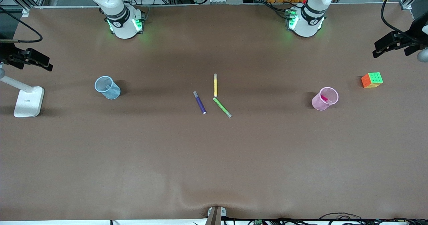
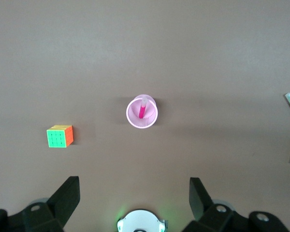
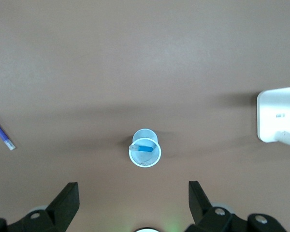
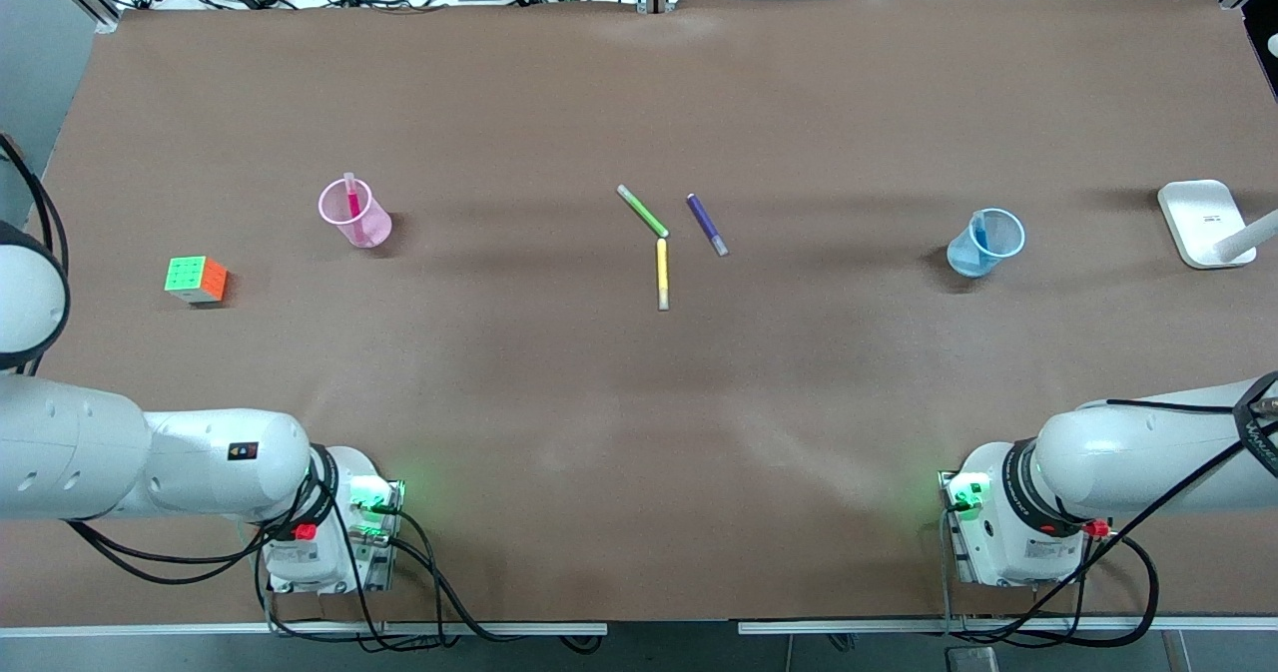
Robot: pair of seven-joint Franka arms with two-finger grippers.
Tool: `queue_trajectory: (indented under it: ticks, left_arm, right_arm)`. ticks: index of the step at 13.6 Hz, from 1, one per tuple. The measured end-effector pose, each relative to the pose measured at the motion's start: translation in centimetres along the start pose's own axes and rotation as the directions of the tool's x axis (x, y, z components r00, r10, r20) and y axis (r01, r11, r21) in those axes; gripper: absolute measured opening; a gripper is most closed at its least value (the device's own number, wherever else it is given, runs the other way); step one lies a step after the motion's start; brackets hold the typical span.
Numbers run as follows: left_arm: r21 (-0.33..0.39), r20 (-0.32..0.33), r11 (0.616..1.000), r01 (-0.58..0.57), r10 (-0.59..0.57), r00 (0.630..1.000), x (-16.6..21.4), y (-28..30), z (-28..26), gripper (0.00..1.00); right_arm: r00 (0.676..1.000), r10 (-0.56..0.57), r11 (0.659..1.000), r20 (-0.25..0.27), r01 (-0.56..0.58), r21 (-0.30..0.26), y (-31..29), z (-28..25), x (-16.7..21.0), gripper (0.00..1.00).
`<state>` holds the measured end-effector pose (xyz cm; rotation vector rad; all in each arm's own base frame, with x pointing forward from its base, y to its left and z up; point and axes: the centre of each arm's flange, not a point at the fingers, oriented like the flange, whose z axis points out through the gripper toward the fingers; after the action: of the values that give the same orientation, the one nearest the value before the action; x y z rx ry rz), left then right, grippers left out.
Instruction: Place pink and blue markers in matching cups
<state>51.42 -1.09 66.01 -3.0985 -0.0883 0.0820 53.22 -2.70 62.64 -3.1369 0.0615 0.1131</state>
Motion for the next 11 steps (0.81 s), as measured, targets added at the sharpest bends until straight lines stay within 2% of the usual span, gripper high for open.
queue_trajectory:
  ticks: [4,11]
  left_arm:
    - [-0.001,0.004,1.000,-0.003,0.003,1.000,-0.2,0.0,-0.1,1.00]
    - [0.000,0.023,1.000,-0.007,0.007,1.000,-0.5,0.2,0.0,1.00]
  right_arm:
    - [0.998,-0.048,0.999,-0.049,0.047,-0.015,-0.8,-2.7,-0.3,1.00]
    - [0.997,-0.057,0.998,-0.054,0.056,-0.016,-0.8,-2.9,-0.3,1.00]
